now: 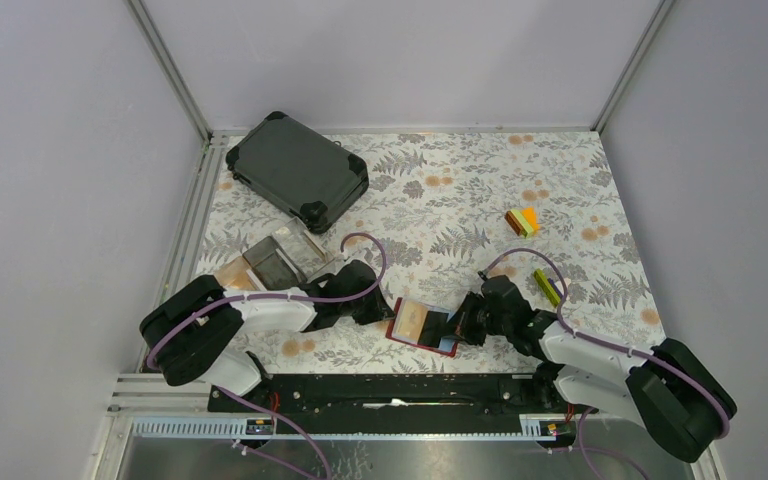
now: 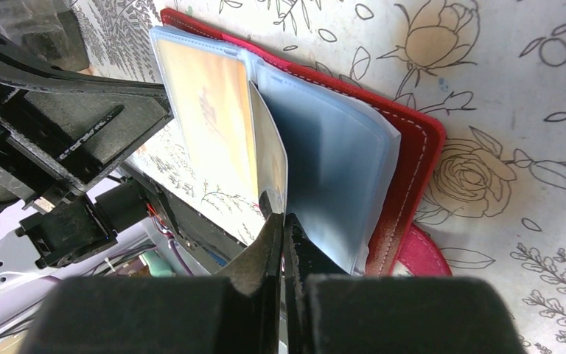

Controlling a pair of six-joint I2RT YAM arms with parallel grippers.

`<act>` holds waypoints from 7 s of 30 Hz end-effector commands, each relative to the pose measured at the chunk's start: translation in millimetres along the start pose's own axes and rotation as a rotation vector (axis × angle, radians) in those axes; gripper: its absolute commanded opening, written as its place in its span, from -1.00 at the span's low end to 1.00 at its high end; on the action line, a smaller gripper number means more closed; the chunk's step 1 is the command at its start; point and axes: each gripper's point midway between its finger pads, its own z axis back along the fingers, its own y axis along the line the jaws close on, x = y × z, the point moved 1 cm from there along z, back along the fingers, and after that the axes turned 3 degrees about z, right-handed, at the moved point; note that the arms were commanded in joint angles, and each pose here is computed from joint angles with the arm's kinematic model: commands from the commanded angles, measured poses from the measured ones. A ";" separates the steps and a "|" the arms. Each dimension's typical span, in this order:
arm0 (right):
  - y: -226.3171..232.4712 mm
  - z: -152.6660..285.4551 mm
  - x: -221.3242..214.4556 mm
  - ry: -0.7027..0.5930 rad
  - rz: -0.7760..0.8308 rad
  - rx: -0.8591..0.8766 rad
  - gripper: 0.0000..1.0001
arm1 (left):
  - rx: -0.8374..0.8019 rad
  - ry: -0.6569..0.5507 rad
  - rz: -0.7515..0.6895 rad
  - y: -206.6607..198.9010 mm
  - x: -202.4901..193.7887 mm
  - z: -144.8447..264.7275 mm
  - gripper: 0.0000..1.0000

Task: Put the credit cards into the card holder
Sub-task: Insert the credit card into the card holder.

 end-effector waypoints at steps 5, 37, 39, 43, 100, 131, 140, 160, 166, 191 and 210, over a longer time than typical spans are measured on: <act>-39.4 -6.4 -8.7 0.021 -0.005 -0.155 -1.00 | 0.013 -0.020 -0.017 4.2 1.4 2.0 -1.00; -32.0 -20.8 12.9 -0.066 -0.008 -0.152 -1.00 | -0.004 0.000 -0.026 1.7 -1.8 1.1 -1.00; -36.0 -17.6 14.8 -0.088 -0.011 -0.168 -1.00 | 0.001 -0.004 -0.020 3.1 -1.6 1.5 -1.00; -42.1 -13.0 17.0 -0.126 -0.026 -0.185 -1.00 | 0.004 -0.002 -0.019 3.7 -2.1 1.2 -1.00; -34.7 -32.5 -12.4 0.071 0.021 -0.169 -1.00 | -0.012 -0.009 -0.033 0.0 0.0 2.3 -1.00; -18.8 -12.8 17.6 -0.011 0.185 -0.291 -0.10 | 0.007 -0.034 0.013 9.7 -0.4 7.8 -1.00; 2.9 -31.6 12.6 0.015 0.202 -0.213 -0.45 | 0.005 -0.036 0.017 10.2 -0.7 8.8 -1.00; 54.2 -60.4 18.8 0.012 0.257 -0.145 -0.50 | 0.030 -0.075 0.036 16.0 4.3 11.8 -1.00; 63.5 -58.9 23.3 -0.009 0.252 -0.127 -0.39 | 0.042 -0.095 0.039 17.7 7.7 14.5 -1.00; 46.9 -42.5 26.1 -0.066 0.250 -0.205 -0.31 | 0.085 -0.132 0.047 26.0 13.0 18.9 -1.00; 60.6 -57.9 17.3 -0.037 0.281 -0.169 -0.53 | 0.089 -0.133 0.052 28.4 12.2 19.3 -1.00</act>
